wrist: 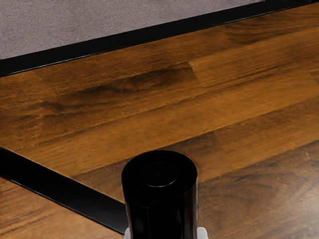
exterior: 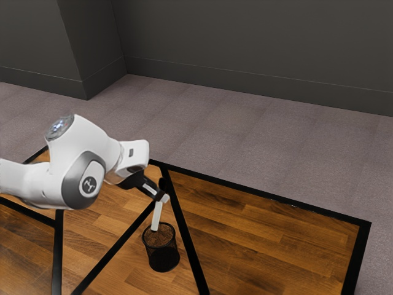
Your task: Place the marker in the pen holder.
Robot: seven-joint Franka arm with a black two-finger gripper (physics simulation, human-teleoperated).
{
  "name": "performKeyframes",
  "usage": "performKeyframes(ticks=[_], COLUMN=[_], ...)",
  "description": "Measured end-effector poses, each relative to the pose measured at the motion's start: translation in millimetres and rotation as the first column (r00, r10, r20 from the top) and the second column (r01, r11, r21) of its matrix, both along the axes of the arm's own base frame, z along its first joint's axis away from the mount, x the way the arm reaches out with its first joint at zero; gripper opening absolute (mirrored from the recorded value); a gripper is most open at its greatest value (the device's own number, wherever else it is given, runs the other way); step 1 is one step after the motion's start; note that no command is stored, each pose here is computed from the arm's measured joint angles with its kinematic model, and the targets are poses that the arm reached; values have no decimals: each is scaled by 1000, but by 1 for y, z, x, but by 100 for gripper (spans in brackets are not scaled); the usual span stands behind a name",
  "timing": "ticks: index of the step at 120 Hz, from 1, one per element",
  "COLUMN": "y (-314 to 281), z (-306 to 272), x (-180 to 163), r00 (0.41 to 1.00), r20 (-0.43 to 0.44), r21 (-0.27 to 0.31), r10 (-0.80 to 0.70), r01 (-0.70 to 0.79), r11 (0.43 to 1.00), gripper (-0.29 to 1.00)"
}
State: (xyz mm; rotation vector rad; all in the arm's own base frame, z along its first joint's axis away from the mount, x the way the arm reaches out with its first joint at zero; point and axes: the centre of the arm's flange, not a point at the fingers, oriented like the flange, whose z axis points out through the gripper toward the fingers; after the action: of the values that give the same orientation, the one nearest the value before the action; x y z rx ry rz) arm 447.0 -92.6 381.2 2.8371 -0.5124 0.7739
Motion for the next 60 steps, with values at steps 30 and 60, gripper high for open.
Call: performKeyframes(ticks=[30,60], y=[-4,-8], z=[-4,-4], x=[1,-11], r00=[999,999], r20=[36,49], r21=[12,-4], r10=[-11,-16], r01=[10,16], r11=[1000,1000], gripper=[-3,-1])
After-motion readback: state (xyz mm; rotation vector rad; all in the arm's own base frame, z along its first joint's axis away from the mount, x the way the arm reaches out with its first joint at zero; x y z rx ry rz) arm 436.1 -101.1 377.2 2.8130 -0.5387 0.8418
